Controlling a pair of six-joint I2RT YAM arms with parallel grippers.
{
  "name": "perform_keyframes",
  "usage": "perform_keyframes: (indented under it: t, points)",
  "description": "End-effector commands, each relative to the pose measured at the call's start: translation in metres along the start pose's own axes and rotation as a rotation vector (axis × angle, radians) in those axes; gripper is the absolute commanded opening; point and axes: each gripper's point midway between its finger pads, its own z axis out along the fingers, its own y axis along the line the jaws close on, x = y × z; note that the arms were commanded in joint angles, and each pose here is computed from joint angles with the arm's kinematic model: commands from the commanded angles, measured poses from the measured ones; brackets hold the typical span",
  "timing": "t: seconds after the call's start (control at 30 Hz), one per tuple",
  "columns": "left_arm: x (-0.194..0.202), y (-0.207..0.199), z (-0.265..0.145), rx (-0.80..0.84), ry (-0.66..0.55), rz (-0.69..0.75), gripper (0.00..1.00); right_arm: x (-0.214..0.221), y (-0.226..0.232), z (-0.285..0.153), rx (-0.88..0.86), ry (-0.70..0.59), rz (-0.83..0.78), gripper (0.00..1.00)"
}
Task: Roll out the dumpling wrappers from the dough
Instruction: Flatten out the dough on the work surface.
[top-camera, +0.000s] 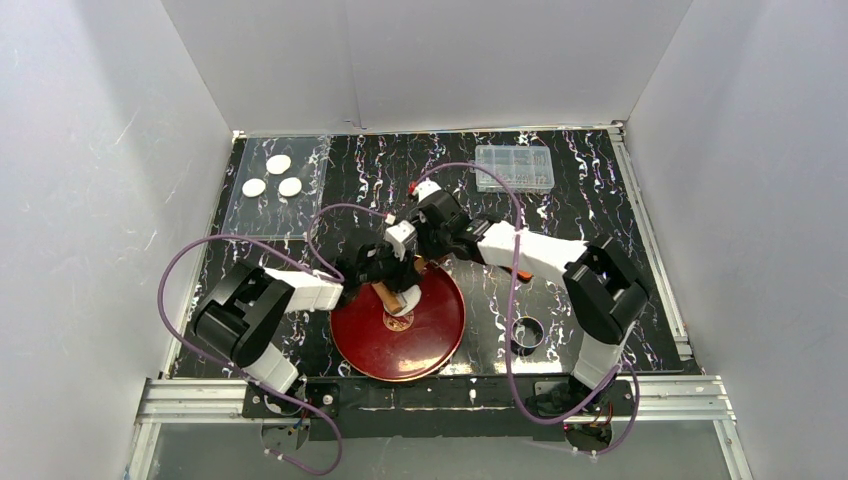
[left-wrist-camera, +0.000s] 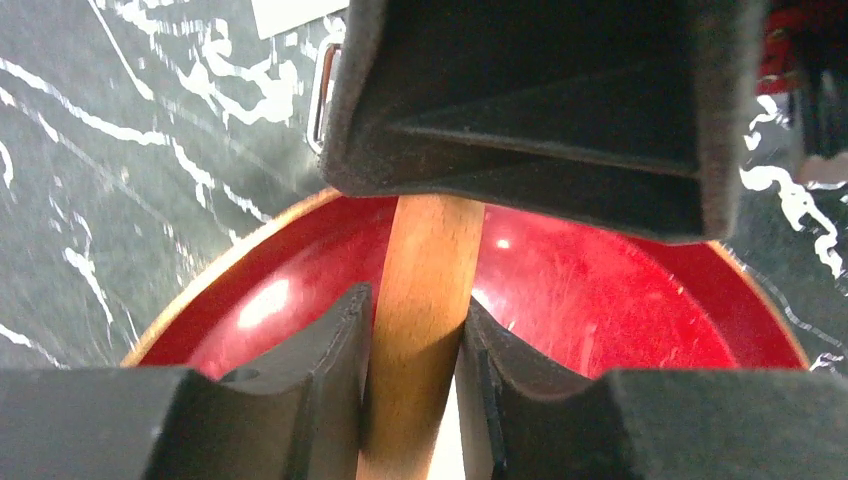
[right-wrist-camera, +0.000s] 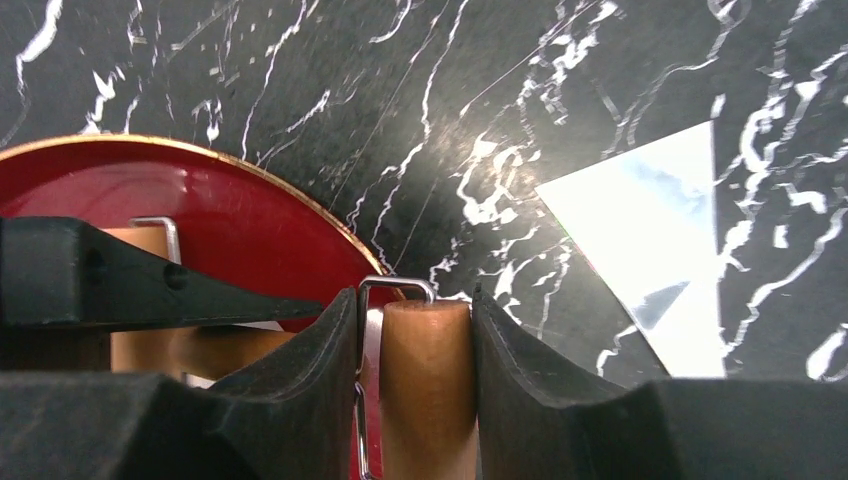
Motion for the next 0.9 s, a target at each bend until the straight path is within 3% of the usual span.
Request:
perform_keyframes:
  t: [0.0, 0.2, 0.33, 0.57, 0.7, 0.87]
  points:
    - [0.09, 0.036, -0.024, -0.237, 0.243, -0.139, 0.0, 0.094, 0.077, -0.006, -0.233, 0.265, -0.128, 0.01]
    - [0.074, 0.028, -0.033, -0.204, 0.193, -0.083, 0.0, 0.087, 0.08, -0.004, -0.236, 0.265, -0.161, 0.01]
    - [0.031, 0.023, -0.036, -0.151, 0.136, 0.053, 0.0, 0.041, 0.086, -0.022, -0.243, 0.175, -0.201, 0.01]
    - [-0.053, -0.006, -0.038, -0.022, -0.04, 0.114, 0.0, -0.043, 0.081, -0.08, -0.207, -0.046, -0.199, 0.01]
    - [-0.054, -0.021, -0.021, 0.076, -0.078, 0.094, 0.0, -0.043, 0.076, -0.096, -0.211, -0.072, -0.168, 0.01]
    - [-0.057, -0.022, -0.002, 0.082, -0.101, 0.129, 0.0, -0.034, 0.066, -0.098, -0.174, -0.071, -0.132, 0.01]
